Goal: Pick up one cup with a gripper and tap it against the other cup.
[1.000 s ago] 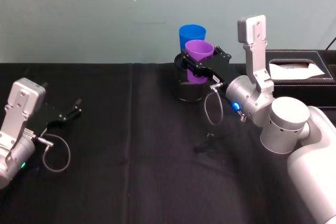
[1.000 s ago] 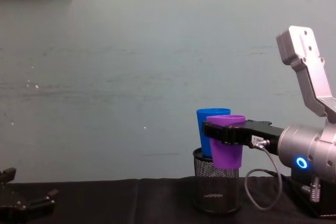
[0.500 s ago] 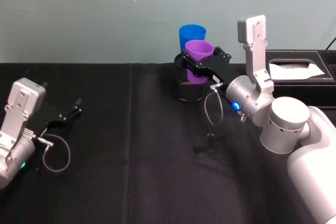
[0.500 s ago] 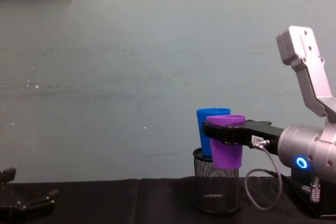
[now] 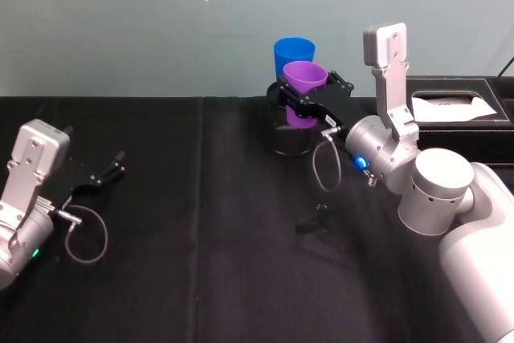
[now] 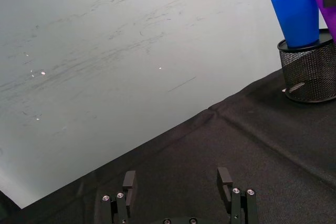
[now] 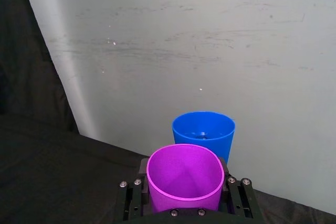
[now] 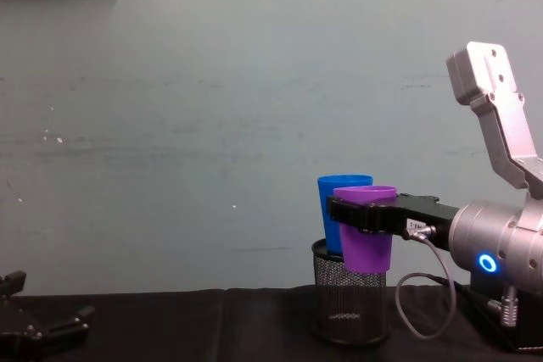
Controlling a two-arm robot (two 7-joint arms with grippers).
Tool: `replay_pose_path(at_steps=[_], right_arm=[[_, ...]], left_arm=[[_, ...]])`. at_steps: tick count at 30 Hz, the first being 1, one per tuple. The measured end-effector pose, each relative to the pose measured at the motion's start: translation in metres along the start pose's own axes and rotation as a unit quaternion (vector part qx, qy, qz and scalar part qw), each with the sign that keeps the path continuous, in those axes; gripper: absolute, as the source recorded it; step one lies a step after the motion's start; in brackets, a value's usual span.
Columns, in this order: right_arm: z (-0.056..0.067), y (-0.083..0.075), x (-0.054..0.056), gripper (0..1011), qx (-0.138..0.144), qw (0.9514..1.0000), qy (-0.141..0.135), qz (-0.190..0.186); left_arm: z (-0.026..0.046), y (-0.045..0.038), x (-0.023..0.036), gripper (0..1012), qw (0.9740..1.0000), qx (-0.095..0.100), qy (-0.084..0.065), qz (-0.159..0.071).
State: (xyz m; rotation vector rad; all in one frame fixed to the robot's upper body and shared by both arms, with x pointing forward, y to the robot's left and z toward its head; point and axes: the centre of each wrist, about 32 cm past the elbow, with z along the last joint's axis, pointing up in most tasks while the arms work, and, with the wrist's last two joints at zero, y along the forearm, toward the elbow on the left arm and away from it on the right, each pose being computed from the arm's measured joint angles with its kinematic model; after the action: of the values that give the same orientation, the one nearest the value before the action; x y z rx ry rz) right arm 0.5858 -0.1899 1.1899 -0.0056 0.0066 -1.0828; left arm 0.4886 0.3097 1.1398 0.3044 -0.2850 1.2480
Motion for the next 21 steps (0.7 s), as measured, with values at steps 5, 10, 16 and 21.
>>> replay_pose_path(at_steps=[5,10,16,21], right_arm=[[0.0,0.0,0.0,726,0.0,1.0,0.0,0.0],[0.0,0.0,0.0,726,0.0,1.0,0.0,0.0],[0.0,0.0,0.0,726,0.0,1.0,0.0,0.0],[0.0,0.0,0.0,726,0.0,1.0,0.0,0.0]], left_arm=[[0.0,0.0,0.0,1000,1.0,0.0,0.0,0.0],[0.0,0.0,0.0,1000,1.0,0.0,0.0,0.0],[0.0,0.0,0.0,1000,1.0,0.0,0.0,0.0],[0.0,0.0,0.0,1000,1.0,0.0,0.0,0.0]])
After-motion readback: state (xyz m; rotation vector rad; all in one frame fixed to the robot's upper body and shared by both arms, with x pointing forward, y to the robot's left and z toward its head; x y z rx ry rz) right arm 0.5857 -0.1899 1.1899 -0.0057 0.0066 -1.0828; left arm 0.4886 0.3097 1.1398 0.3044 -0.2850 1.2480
